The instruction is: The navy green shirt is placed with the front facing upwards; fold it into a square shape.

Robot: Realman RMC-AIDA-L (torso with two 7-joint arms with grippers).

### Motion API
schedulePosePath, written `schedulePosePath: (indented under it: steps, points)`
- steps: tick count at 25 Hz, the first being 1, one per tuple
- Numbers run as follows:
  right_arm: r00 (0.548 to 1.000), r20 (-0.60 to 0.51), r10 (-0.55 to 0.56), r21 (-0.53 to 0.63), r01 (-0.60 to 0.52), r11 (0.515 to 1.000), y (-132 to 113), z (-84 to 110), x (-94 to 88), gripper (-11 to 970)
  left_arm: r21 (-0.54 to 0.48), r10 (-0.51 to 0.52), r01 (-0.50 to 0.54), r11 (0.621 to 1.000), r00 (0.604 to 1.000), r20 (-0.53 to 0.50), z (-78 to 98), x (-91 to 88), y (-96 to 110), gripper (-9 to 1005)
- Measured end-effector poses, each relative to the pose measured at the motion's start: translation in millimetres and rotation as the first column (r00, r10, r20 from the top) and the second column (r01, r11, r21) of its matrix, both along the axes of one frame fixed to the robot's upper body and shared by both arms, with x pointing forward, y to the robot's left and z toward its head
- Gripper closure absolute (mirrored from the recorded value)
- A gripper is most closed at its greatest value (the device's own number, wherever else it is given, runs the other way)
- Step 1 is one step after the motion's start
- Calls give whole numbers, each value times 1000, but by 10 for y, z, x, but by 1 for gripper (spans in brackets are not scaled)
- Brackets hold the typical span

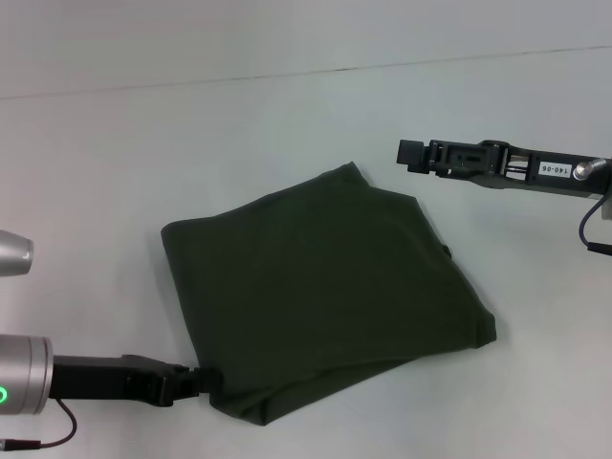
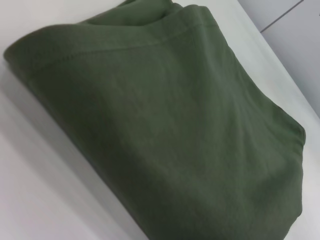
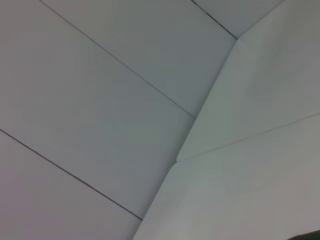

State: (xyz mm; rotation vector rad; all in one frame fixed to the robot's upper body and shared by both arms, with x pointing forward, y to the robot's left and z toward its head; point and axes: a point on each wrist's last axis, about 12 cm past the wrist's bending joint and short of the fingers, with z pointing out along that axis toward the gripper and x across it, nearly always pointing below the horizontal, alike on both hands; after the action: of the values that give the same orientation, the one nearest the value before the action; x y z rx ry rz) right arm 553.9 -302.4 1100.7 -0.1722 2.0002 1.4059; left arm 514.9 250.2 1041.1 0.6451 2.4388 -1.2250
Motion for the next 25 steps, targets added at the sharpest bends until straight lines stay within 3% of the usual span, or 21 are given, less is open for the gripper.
schedulePosePath:
  steps: [3, 14, 25]
  points:
    - [1000, 0, 0, 0, 0, 1000, 0, 0, 0, 238, -1, -3, 3, 1000, 1000, -1, 2, -2, -3, 926]
    - [1000, 0, 0, 0, 0, 1000, 0, 0, 0, 220, 1, -7, 7, 1000, 1000, 1, 10, 1, 11, 935]
    - [1000, 9, 2, -2, -2, 1000, -5, 0, -6, 202, -27, 63, -63, 998, 998, 13, 67, -6, 211, 923]
